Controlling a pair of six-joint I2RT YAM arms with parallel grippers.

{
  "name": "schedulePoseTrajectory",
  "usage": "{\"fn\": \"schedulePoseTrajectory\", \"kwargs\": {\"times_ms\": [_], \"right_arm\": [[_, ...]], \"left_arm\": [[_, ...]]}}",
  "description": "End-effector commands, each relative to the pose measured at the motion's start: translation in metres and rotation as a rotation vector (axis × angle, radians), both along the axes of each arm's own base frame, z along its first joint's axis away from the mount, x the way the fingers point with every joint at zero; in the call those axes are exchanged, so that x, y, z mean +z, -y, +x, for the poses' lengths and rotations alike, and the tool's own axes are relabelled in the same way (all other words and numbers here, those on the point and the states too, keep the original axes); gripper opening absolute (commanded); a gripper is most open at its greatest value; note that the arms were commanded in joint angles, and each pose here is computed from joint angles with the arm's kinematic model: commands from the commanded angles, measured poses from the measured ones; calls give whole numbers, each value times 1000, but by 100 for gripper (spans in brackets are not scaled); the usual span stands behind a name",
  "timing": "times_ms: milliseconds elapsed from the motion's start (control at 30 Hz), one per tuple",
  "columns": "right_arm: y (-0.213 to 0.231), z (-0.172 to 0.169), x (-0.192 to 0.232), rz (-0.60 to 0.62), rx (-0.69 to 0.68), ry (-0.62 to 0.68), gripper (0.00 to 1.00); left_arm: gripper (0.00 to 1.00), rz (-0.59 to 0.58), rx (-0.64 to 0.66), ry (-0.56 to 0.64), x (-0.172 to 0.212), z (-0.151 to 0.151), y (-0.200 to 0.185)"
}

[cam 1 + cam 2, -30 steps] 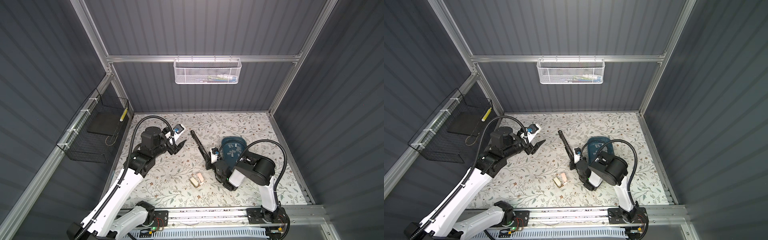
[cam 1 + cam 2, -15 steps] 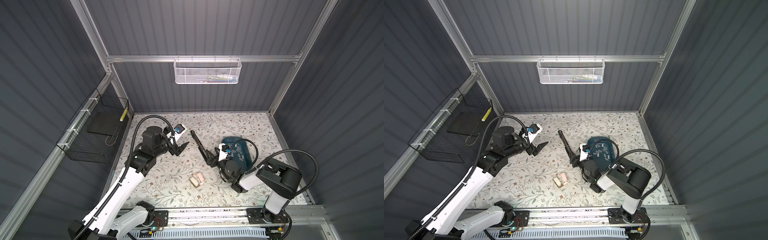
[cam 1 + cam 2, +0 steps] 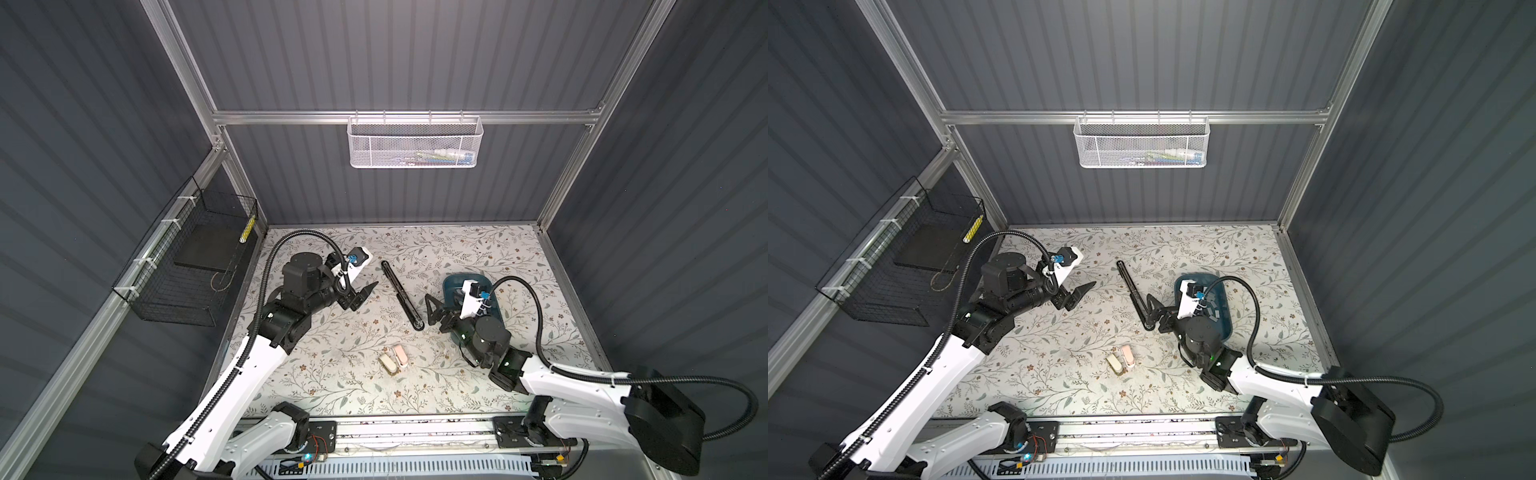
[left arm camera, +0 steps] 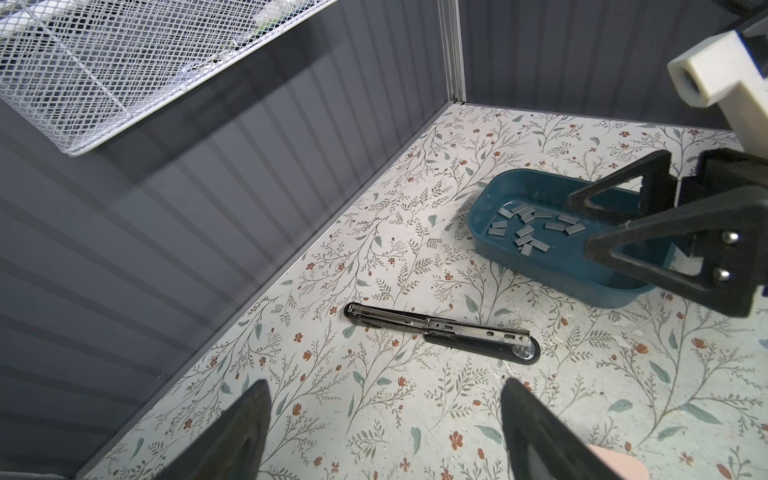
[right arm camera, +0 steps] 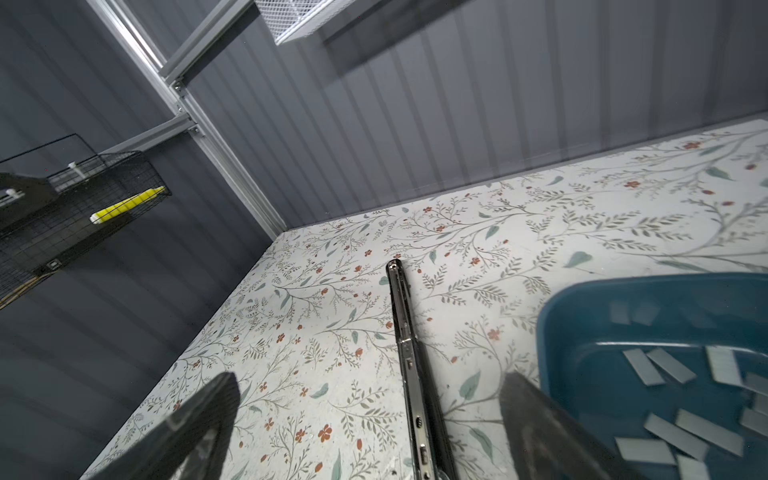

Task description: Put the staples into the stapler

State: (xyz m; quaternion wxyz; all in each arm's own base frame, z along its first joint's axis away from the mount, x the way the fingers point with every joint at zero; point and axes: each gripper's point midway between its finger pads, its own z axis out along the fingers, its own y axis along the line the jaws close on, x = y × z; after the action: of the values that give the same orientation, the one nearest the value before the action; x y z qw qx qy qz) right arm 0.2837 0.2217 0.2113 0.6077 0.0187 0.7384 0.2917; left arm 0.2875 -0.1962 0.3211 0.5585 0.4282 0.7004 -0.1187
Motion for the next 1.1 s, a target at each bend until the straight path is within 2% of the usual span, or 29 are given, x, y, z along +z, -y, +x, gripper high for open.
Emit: {"fn": "schedulePoseTrajectory", "kwargs": {"times_ms": [0,67,167,300,367,500,600,700,800,900,1067], "right_arm": [[30,2,-14,-66,-142,-135,99],[36,1,-12,-124,-158,-167,99],[45,-4,-9,-148,-168,-154,99],[67,-10,-7,-145,-190,-110,99],[85,-12,-11,-128,-224,-118,99],[115,-15,-22,-75,-263,-145,99],[127,-17,-27,-62,-276,-157,99],[129,-19,-27,-63,-271,-166,99],[124,-18,-28,-69,-247,-176,99],[123,-15,-31,-91,-250,-196,99],[122,-11,-37,-109,-254,-214,99]], "left_arm": [[80,-11,-74,34,8,-8,7],[77,-3,-130,26,3,-14,13],[77,11,-208,26,-5,-20,22],[76,44,-291,0,-17,-22,33],[71,76,-376,-28,-17,-31,42],[70,102,-410,-62,-18,-35,53],[69,231,-431,-64,-43,-36,63],[69,434,-459,-99,-83,-38,70],[68,547,-512,-131,-113,-43,77],[66,647,-622,-119,-142,-61,89],[64,777,-728,-136,-184,-84,100]]}}
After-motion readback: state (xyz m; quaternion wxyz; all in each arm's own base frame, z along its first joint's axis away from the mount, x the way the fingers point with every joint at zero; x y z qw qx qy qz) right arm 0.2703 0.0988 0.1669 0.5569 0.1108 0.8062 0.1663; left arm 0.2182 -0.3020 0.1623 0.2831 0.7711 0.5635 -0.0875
